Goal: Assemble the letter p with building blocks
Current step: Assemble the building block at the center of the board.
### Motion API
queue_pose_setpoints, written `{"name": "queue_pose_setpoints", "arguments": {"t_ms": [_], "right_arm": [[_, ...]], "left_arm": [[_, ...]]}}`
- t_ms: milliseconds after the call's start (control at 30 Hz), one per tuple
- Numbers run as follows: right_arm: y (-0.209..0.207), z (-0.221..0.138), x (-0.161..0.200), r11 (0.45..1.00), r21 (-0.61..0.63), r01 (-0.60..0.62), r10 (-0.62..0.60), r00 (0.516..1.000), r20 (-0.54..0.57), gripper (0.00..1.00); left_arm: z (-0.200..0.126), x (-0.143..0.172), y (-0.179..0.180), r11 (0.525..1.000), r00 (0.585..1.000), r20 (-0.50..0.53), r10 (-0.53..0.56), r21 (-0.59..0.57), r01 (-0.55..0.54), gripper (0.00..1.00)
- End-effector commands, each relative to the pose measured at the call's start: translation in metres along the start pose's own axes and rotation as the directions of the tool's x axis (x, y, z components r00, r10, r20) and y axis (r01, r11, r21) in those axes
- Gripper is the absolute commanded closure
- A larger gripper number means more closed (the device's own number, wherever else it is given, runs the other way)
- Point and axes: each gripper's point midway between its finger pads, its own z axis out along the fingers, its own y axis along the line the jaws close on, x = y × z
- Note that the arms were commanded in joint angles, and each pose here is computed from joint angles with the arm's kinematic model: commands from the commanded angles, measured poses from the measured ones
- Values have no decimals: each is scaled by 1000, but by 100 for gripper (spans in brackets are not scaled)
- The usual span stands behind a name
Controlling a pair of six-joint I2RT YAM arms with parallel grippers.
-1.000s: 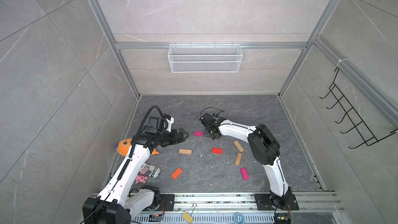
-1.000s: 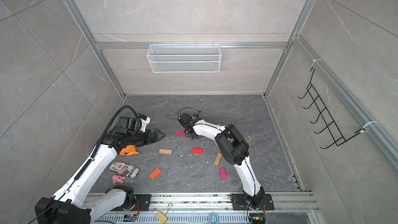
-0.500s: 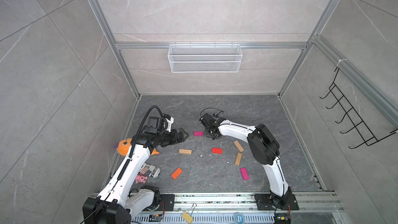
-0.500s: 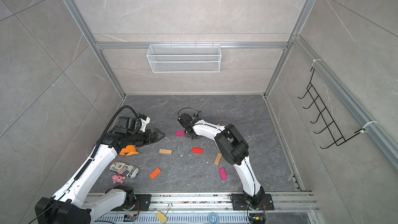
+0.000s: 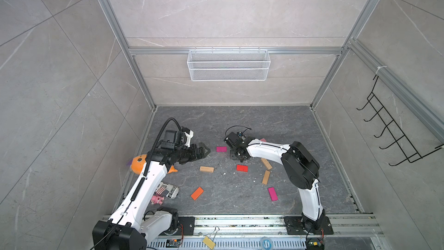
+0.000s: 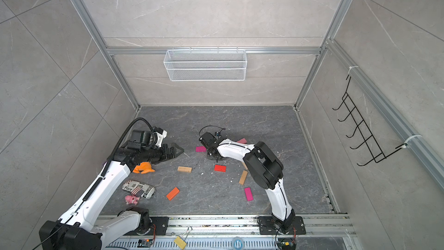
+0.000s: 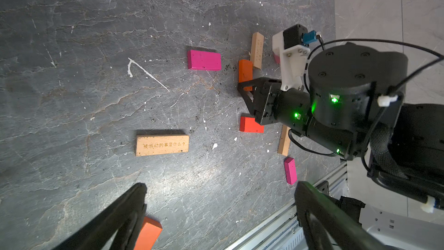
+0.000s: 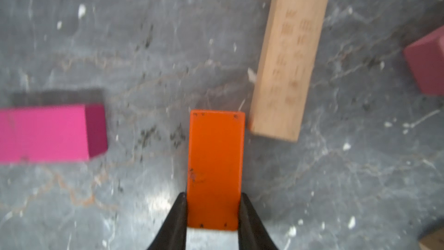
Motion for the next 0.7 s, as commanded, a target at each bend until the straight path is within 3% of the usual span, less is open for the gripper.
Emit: {"name": "queue_pose_setpoints", "arguments": {"t_ms": [0, 667], "right_arm": [[9, -12, 7, 996, -54, 72, -72, 997, 2, 72], [39, 0, 6, 991, -48, 122, -124, 991, -50, 71]], "left_arm": [[-4, 4, -2, 1000, 1000, -2, 1, 16, -1, 0], [-8, 7, -1, 1000, 1000, 8, -1, 19, 1, 1]]}}
